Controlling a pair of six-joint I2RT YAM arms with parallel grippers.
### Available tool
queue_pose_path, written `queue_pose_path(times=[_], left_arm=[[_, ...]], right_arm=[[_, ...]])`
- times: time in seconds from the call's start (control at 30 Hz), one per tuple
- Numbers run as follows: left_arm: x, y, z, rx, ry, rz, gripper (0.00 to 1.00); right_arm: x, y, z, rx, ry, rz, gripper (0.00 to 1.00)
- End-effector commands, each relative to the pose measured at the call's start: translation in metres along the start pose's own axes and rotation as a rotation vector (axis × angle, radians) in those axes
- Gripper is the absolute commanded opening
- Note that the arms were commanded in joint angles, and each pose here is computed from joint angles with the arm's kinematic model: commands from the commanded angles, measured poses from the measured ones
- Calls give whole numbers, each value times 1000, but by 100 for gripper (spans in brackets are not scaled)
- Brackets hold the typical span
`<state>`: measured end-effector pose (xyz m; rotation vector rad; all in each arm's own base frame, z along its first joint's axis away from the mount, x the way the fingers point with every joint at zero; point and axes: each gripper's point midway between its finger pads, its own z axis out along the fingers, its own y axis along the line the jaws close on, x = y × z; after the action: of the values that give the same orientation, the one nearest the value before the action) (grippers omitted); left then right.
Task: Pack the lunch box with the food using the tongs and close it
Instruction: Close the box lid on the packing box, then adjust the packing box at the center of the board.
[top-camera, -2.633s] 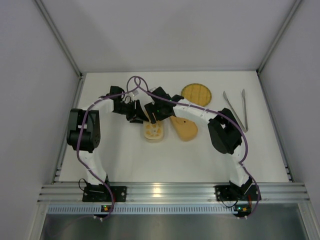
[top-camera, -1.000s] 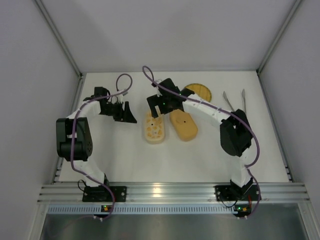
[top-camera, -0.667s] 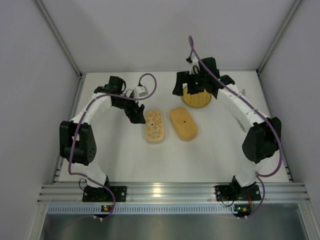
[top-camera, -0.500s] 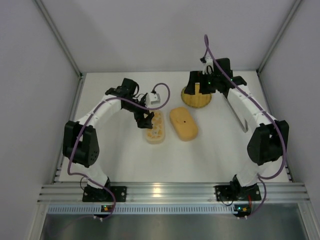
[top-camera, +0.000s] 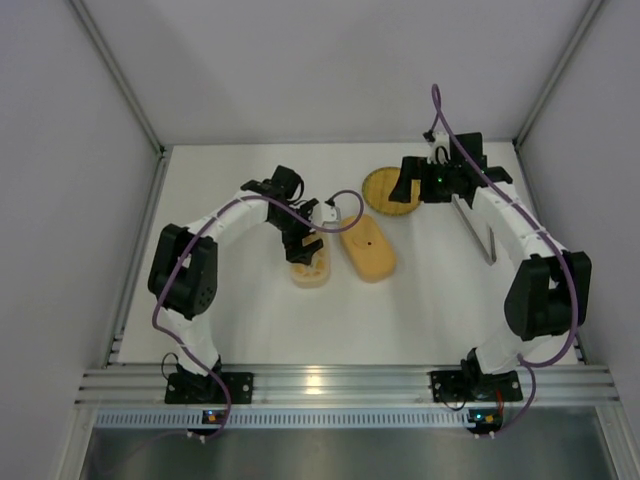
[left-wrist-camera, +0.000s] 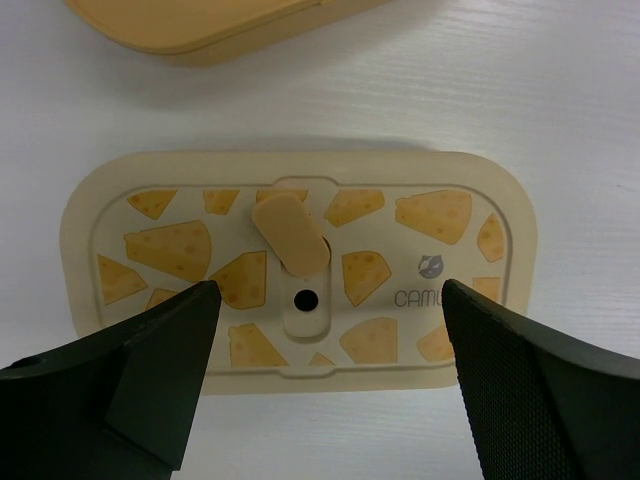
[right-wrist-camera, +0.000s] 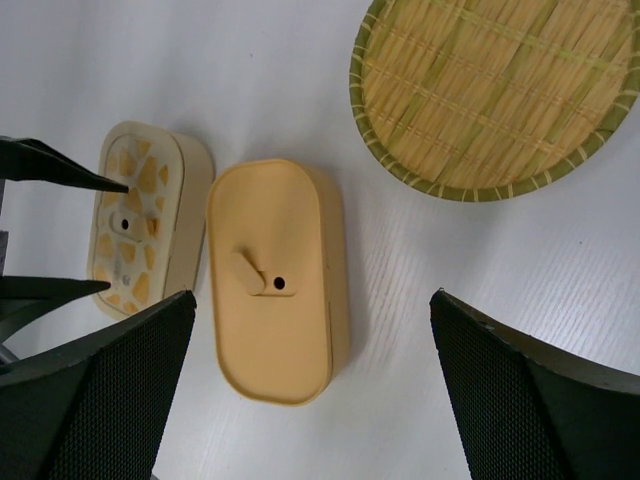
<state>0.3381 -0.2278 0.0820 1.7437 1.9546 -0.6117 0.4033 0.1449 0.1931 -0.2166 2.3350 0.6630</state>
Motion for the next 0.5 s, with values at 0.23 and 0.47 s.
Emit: queue_pose_path(times=[0.23, 0.47], left_arm=[[44, -15, 41, 14, 138, 115, 95], [42, -18, 39, 16, 129, 100, 94]], right_arm=[[5, -15, -6, 44, -14, -2, 99], [45, -57, 25, 180, 107, 49, 95]])
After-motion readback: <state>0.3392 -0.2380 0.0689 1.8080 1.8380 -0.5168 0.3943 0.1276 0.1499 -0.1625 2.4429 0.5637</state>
